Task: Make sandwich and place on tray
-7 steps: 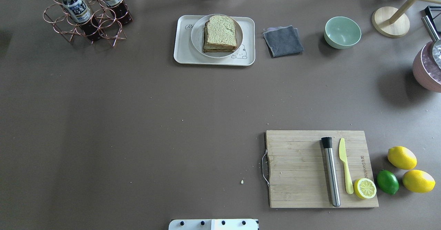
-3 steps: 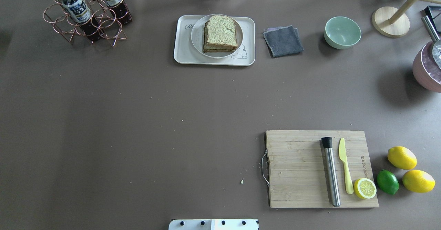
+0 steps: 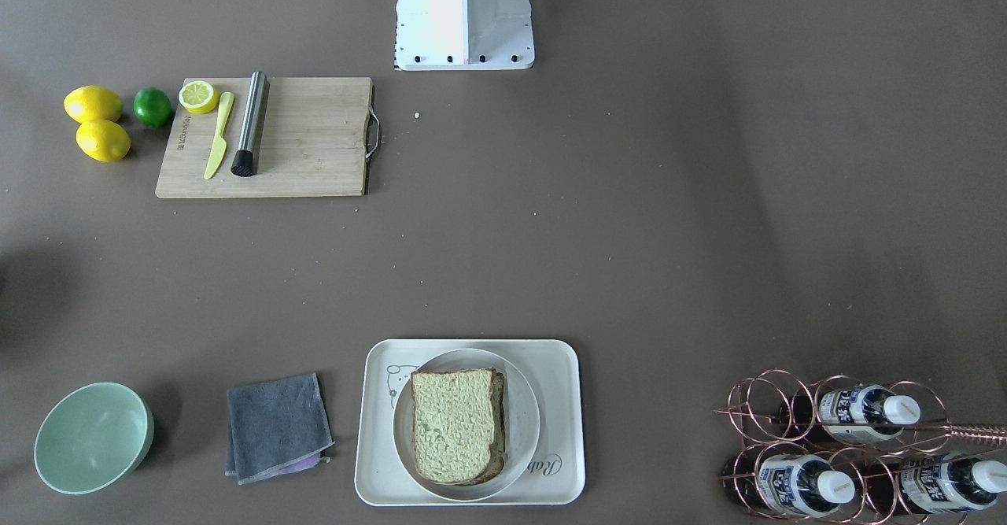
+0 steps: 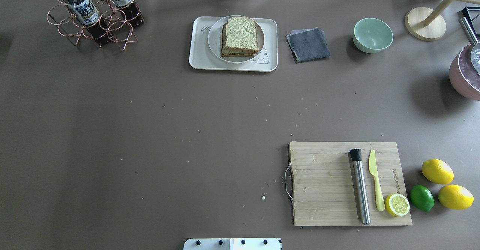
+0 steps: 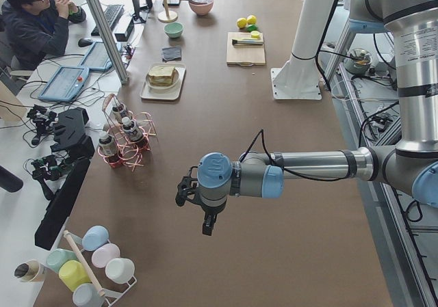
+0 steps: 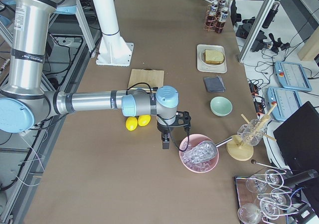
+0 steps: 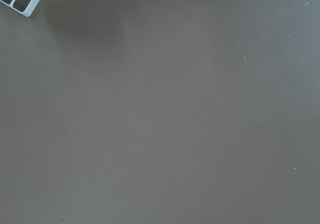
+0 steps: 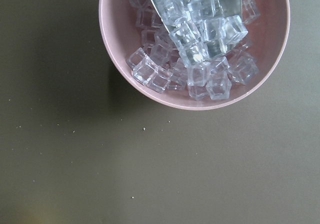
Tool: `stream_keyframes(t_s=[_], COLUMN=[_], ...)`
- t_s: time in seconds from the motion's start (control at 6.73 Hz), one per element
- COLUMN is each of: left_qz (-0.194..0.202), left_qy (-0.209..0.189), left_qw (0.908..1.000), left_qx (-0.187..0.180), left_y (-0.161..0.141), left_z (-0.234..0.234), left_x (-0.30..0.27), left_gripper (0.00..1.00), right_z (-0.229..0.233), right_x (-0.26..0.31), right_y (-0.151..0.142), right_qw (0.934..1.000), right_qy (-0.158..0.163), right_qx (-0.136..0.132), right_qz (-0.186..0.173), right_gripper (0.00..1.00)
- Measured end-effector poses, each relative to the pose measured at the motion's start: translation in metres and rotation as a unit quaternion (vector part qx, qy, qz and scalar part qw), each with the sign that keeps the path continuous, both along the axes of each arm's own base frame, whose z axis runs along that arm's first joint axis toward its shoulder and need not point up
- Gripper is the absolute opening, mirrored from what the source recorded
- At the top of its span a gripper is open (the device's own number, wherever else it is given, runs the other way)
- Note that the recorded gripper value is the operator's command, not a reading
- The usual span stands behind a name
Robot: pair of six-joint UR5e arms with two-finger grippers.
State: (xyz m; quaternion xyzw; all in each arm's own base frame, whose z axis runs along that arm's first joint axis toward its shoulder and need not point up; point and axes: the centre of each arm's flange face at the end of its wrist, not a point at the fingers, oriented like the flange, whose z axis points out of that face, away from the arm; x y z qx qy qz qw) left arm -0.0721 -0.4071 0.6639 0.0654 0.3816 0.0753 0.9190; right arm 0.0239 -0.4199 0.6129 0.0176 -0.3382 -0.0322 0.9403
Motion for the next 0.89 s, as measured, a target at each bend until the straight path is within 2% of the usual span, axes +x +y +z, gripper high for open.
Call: stream_keyframes(t_s=[0.89], left_qz=[0.001], left_qy=[0.000], left_qw=[1.0000], left_qx=[-0.003], left_y=[-0.0005], left_z=[0.0055], left_x=[0.0010], left_gripper=[0.98], right_z=[0.0025], right_x=[-0.0005], right_y=[-0.0001], right_qw=[1.0000], right_qy=[0.000], right_qx=[-0.003], right_qz=[0.001], right_gripper=[1.00])
